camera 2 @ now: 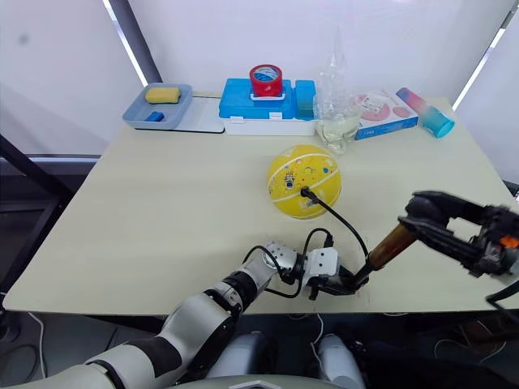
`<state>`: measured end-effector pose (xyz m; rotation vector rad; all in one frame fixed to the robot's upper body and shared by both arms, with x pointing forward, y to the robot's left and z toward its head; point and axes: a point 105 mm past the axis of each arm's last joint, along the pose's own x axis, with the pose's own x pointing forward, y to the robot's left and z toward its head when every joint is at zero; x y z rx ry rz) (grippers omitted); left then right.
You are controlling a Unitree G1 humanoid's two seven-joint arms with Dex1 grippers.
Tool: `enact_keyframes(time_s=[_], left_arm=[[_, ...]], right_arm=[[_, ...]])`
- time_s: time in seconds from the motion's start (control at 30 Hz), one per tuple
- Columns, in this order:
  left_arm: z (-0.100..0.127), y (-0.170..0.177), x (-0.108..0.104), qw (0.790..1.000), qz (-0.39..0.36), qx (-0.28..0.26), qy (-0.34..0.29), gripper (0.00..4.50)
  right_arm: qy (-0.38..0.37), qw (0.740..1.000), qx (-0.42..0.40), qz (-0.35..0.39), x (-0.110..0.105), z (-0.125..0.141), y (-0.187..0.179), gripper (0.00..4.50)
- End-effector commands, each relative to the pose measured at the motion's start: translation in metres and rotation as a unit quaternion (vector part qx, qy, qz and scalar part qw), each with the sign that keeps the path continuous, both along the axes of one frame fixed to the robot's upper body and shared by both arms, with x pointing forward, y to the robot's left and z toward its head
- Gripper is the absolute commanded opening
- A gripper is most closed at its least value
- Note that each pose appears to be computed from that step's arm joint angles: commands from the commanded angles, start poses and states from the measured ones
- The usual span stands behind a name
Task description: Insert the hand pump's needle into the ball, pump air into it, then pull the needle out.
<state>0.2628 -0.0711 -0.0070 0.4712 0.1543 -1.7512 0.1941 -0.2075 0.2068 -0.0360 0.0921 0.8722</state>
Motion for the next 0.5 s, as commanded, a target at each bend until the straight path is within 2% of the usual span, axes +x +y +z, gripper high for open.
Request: enact_keyframes(time_s=[0.03,0.17,0.27,0.37,0.5], left_arm=[[-0.014,0.006,-0.009,0.999,-0.018,0.03,0.015,1.11],[-0.014,0.007,-0.009,0.999,-0.016,0.031,0.015,1.11],[-0.014,0.007,-0.008,0.999,-0.016,0.032,0.014,1.11],[-0.014,0.007,-0.008,0.999,-0.016,0.031,0.014,1.11],[-0.014,0.007,-0.008,0.999,-0.017,0.032,0.013,1.11]], right_arm=[[0.05,0.997,-0.052,-0.034,0.005,-0.05,-0.012,2.02],[0.062,0.995,-0.06,-0.042,0.006,-0.085,-0.01,2.02],[0.048,0.996,-0.051,-0.055,0.011,-0.092,-0.009,2.02],[0.019,0.998,-0.034,-0.051,0.011,-0.078,-0.008,2.02],[-0.029,0.999,-0.009,-0.042,0.007,-0.04,-0.011,2.02]])
